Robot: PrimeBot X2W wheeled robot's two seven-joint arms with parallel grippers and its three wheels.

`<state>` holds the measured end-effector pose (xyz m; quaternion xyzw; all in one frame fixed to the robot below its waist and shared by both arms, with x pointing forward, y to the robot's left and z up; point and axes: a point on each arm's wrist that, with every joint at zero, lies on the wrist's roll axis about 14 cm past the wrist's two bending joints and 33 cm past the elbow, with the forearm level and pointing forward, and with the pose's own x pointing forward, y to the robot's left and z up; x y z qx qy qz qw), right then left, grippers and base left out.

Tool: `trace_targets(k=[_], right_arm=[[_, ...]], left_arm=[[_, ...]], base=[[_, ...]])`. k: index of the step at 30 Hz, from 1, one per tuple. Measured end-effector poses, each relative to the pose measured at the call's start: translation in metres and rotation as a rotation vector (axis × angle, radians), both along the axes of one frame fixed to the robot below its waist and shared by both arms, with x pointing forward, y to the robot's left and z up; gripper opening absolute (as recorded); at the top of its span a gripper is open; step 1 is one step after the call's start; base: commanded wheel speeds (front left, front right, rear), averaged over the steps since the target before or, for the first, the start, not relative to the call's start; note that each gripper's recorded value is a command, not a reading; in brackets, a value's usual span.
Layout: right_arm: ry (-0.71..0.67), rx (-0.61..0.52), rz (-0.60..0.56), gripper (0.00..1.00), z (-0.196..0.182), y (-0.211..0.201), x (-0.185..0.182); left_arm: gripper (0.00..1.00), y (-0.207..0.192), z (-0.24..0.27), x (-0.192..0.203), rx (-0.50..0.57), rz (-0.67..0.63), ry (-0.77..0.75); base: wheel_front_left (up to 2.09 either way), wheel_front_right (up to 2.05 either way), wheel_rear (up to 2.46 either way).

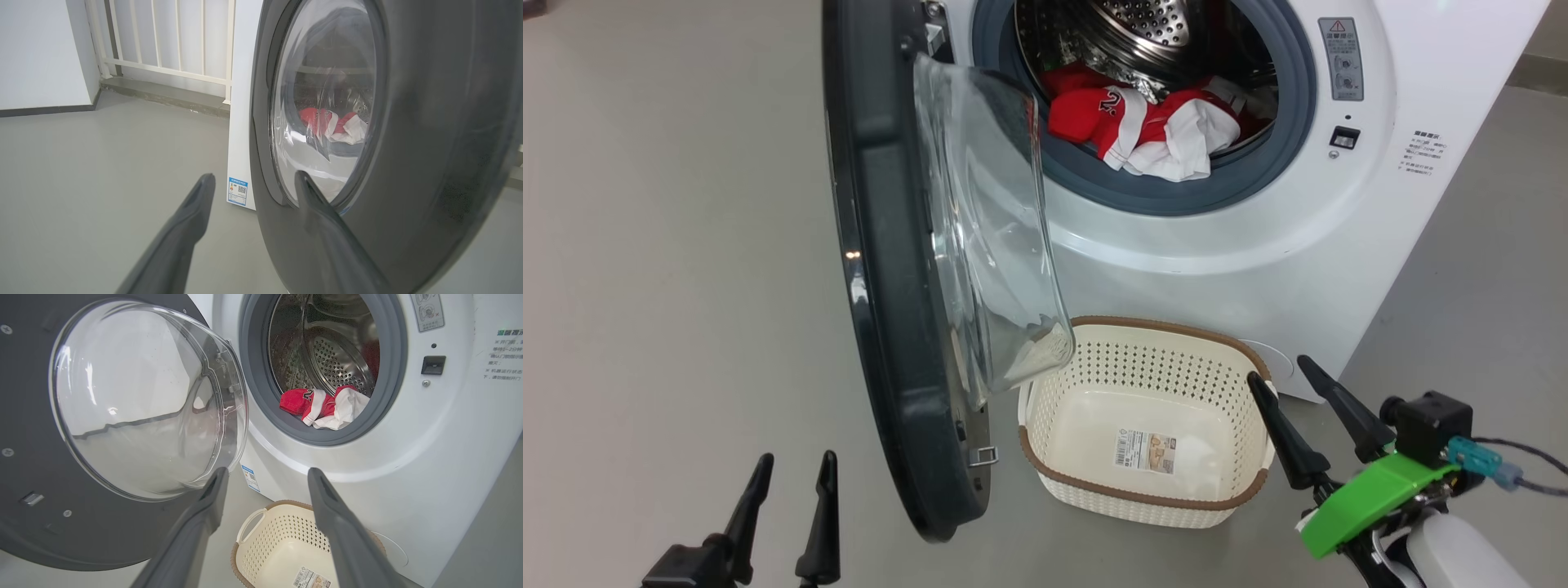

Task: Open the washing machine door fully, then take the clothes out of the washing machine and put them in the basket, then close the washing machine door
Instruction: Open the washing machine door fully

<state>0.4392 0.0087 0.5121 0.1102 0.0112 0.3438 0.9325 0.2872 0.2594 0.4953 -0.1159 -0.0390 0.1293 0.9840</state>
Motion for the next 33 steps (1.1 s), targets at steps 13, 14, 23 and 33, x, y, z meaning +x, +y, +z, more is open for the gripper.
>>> trace_targets(k=[13, 14, 23, 33], right_arm=[[0.014, -0.032, -0.111, 1.00, -0.019, -0.025, -0.013], [0.019, -0.037, -0.112, 1.00, -0.021, -0.025, -0.015], [0.015, -0.052, -0.120, 1.00, -0.023, -0.027, -0.016], [0.008, -0.043, -0.119, 1.00, -0.020, -0.025, -0.015]], left_arm=[[1.00, 0.001, 0.002, -0.007, 0.009, 0.008, -0.007], [1.00, 0.001, 0.002, -0.007, 0.011, 0.007, -0.007], [0.87, 0.002, 0.002, -0.007, 0.011, 0.012, -0.006], [0.00, 0.037, 0.062, -0.015, 0.008, 0.118, -0.207]], base=[[0.00, 0.00, 0.00], [0.00, 0.00, 0.00], [0.00, 0.00, 0.00], [0.00, 0.00, 0.00]])
